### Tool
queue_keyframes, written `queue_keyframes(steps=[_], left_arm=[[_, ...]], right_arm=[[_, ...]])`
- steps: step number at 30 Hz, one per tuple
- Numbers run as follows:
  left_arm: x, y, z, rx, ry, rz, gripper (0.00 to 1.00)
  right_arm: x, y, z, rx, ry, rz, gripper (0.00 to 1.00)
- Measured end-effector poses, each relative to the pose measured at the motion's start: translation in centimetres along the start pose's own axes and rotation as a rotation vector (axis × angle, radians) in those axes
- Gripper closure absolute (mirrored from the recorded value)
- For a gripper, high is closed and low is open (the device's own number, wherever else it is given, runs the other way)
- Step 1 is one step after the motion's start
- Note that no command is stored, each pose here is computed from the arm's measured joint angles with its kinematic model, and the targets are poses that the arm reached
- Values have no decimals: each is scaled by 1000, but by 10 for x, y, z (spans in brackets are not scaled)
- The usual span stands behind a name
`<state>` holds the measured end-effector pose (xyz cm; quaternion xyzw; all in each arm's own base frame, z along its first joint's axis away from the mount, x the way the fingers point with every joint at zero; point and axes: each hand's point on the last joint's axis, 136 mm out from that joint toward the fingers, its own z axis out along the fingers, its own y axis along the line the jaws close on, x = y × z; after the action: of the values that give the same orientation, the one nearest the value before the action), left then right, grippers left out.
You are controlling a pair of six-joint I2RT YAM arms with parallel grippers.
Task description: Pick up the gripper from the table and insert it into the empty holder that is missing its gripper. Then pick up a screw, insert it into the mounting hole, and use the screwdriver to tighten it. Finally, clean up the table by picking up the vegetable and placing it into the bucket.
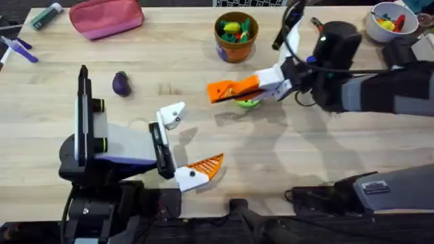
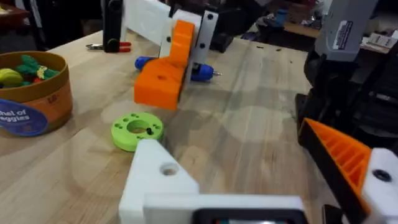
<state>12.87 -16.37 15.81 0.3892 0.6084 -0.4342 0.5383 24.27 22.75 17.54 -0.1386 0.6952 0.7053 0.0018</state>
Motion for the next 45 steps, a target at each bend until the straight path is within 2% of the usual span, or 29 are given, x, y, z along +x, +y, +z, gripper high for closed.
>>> queue_keyframes(steps=[11,26,31,36,45], left_arm=[[0,0,0,0,0,0,16],[0,0,0,0,0,0,14],[0,0,0,0,0,0,15],[0,0,0,0,0,0,15],[0,0,0,0,0,0,15]], right_arm=[[22,-1,35,-24,127,35,991],[39,-9,57,-36,206,36,991],[41,-8,60,-35,213,32,991],[41,-6,60,-34,181,-46,991],[44,-13,59,-8,142,78,991]])
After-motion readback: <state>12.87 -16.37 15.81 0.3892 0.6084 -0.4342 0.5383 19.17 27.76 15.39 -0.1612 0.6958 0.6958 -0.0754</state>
